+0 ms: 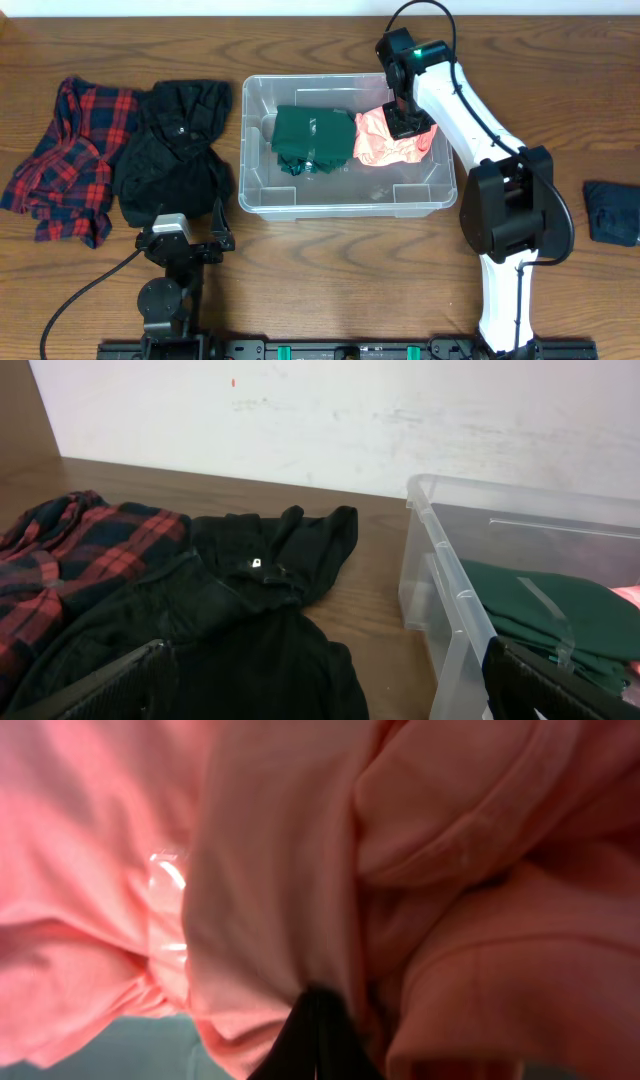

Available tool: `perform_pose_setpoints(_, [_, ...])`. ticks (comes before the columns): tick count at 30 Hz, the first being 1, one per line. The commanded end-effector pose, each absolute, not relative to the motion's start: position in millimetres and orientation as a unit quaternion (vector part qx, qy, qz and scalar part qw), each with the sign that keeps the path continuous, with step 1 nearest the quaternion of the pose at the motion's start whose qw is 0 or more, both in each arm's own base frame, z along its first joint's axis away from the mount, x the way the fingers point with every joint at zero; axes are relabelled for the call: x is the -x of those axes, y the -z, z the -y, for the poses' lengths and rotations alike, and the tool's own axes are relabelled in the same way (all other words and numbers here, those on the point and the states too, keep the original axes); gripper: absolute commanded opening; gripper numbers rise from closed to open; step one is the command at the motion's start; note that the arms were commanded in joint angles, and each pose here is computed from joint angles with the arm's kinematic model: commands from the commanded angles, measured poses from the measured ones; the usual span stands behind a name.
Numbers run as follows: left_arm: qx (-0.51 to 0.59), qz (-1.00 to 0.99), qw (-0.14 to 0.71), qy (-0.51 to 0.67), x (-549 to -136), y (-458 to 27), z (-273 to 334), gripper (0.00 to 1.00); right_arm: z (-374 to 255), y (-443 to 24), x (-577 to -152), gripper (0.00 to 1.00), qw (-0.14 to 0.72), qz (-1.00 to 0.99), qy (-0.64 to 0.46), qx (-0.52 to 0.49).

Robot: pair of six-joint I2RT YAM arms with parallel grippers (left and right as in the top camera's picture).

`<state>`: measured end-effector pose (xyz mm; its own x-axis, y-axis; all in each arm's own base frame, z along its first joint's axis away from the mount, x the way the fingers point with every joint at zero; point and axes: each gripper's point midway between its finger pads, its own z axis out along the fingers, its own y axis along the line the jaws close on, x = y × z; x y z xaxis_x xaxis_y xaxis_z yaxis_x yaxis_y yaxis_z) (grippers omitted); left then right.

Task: Pack container
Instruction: 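Open the right gripper and press the pink garment flat in the container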

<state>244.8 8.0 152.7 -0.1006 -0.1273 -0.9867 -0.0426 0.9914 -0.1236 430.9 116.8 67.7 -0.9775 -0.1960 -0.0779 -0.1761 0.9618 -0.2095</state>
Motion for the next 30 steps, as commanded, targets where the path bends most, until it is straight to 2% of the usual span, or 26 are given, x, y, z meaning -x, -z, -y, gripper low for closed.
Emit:
perform_pose_setpoints(1, [0.063,-0.756,0.650,0.036,-244,-137,-8,0.98,-110,-64,-437,0.01,0.060,-0.986,0.132,0.083])
perform_pose_setpoints(7, [0.063,-0.756,0.650,0.036,-244,-137,-8,0.98,-110,-60,-447,0.01,0.082,-0.983,0.136,0.092])
perform_pose_setpoints(14, [0.063,-0.756,0.650,0.036,-244,-137,-8,0.98,-119,-39,-450,0.01,0.087,-0.969,0.140,0.182])
perform_pose_setpoints(20, [0.063,-0.756,0.650,0.036,-244,-137,-8,0.98,-121,-27,-449,0.01,0.091,-0.968,0.139,0.188])
perform_pose_setpoints(25, [0.063,-0.756,0.650,0.036,-244,-137,-8,0.98,-121,-48,-460,0.01,0.123,-0.962,0.149,0.192])
perform_pose_setpoints(30, [0.063,-0.756,0.650,0.036,-244,-137,-8,0.98,-125,-109,-472,0.02,0.187,-0.955,0.139,0.184])
